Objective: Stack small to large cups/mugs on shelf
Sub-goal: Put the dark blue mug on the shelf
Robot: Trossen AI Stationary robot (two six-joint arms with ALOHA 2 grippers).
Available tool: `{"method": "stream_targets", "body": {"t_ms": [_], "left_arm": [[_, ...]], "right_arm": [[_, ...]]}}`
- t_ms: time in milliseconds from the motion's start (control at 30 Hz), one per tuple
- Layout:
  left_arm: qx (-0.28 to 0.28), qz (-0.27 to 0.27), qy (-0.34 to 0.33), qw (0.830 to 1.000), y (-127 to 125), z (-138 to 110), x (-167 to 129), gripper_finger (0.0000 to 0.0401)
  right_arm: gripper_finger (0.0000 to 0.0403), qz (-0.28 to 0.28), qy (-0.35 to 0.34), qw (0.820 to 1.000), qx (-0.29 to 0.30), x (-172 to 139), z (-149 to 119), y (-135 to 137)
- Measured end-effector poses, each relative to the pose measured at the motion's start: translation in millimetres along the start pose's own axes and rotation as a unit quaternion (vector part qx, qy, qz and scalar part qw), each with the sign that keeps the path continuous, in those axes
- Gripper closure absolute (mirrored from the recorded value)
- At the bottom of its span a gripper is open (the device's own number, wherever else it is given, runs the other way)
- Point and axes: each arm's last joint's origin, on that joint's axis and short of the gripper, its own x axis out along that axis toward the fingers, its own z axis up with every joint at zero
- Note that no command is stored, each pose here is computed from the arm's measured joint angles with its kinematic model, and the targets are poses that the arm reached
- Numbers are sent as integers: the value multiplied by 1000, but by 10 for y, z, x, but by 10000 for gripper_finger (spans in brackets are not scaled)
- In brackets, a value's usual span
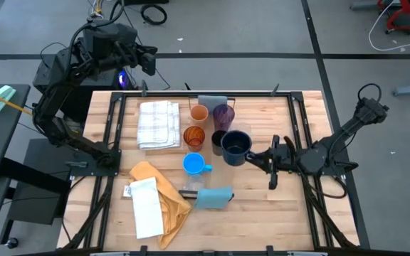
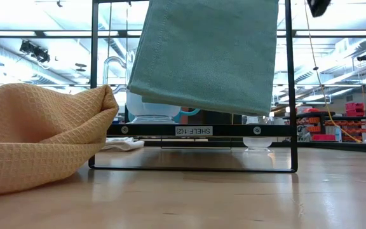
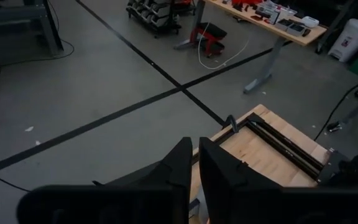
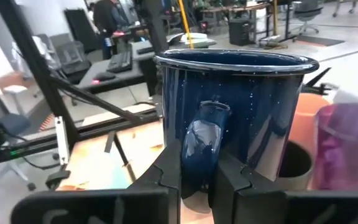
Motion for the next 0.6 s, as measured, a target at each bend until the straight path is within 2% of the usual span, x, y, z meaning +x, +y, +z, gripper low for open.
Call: {"method": "stream_targets", "body": {"t_ms": [267,600], "left_arm": [[0,-1,-1,1000,-3,1,0,360],[-10,-2,-3,1000,-4,6,0,365]], "right_arm": [[355,28,-42,998,26,-22,-362,-53],[355,23,-9,1000,13,-32,-725,-185]]}}
